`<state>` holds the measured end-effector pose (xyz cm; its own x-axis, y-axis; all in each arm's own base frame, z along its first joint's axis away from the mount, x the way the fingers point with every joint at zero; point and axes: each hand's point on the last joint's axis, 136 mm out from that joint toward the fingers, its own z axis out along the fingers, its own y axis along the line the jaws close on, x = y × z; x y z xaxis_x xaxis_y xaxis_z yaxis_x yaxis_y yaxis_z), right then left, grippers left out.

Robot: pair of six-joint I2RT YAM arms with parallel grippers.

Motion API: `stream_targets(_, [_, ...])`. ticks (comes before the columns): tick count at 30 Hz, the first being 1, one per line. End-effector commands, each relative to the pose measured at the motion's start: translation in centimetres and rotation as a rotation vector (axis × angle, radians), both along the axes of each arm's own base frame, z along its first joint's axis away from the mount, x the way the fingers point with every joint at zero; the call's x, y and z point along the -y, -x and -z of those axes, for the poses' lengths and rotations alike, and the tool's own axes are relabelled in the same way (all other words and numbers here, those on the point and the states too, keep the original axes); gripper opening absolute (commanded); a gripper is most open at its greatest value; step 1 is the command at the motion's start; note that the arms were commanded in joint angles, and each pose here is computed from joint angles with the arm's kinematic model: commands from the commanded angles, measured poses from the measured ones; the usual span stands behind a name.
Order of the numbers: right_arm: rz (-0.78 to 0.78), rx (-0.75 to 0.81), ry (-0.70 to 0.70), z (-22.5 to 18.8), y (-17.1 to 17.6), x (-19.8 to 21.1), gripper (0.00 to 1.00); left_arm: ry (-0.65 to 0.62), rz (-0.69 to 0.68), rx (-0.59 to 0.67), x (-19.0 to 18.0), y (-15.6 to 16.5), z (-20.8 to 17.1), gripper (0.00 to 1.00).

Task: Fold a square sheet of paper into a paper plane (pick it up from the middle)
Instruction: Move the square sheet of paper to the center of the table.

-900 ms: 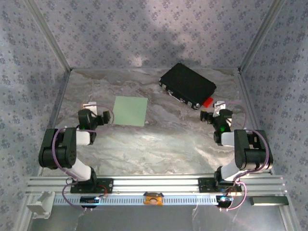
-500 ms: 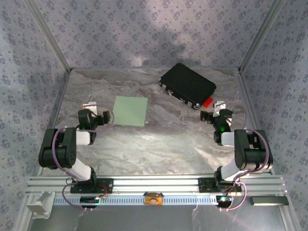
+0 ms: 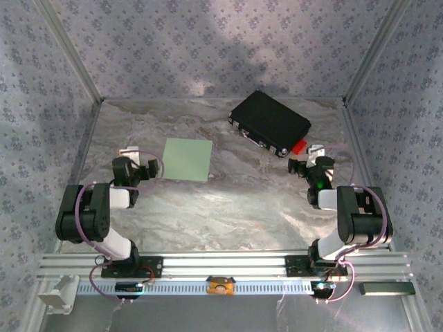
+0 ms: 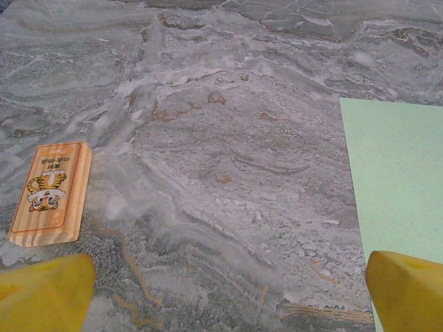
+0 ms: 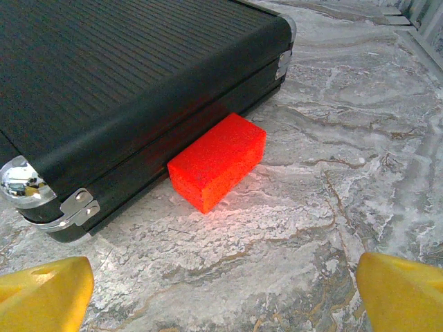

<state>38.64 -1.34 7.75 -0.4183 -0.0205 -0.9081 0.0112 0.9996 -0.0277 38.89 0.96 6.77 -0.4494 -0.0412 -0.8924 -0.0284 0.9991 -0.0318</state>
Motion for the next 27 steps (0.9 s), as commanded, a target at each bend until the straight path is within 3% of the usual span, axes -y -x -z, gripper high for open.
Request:
stream_targets(1, [0.003, 0.013, -0.005, -0.5, -0.5, 0.1, 0.99, -0.008, 0.012, 0.076, 0.2, -0.9, -2.1, 1.0])
stream_targets(11, [0.0, 0.037, 0.044, -2.2, 0.1, -0.6, 0.99, -0.04, -0.02, 0.086, 0.1, -0.3, -3.8, 1.0])
stream_targets(14, [0.043, -0.032, -0.011, -3.7, 0.4, 0.0, 0.99, -0.03, -0.082, 0.042, -0.8, -0.2, -4.6, 1.0])
stream_targets(17, [0.083, 0.004, -0.062, -5.9, 1.5, 0.1, 0.99, -0.022, -0.138, 0.053, -1.6, 0.4, -5.7, 1.0])
stream_targets(24, [0.264, -0.161, -0.427, -7.3, 3.6, -0.4, 0.99, 0.079, -0.289, 0.13, -3.3, 1.5, -9.9, 1.0])
stream_targets(27, [0.133, -0.216, -0.561, -7.6, 3.4, -2.8, 0.99, 0.231, -0.437, 0.057, -4.2, 2.1, -9.9, 1.0])
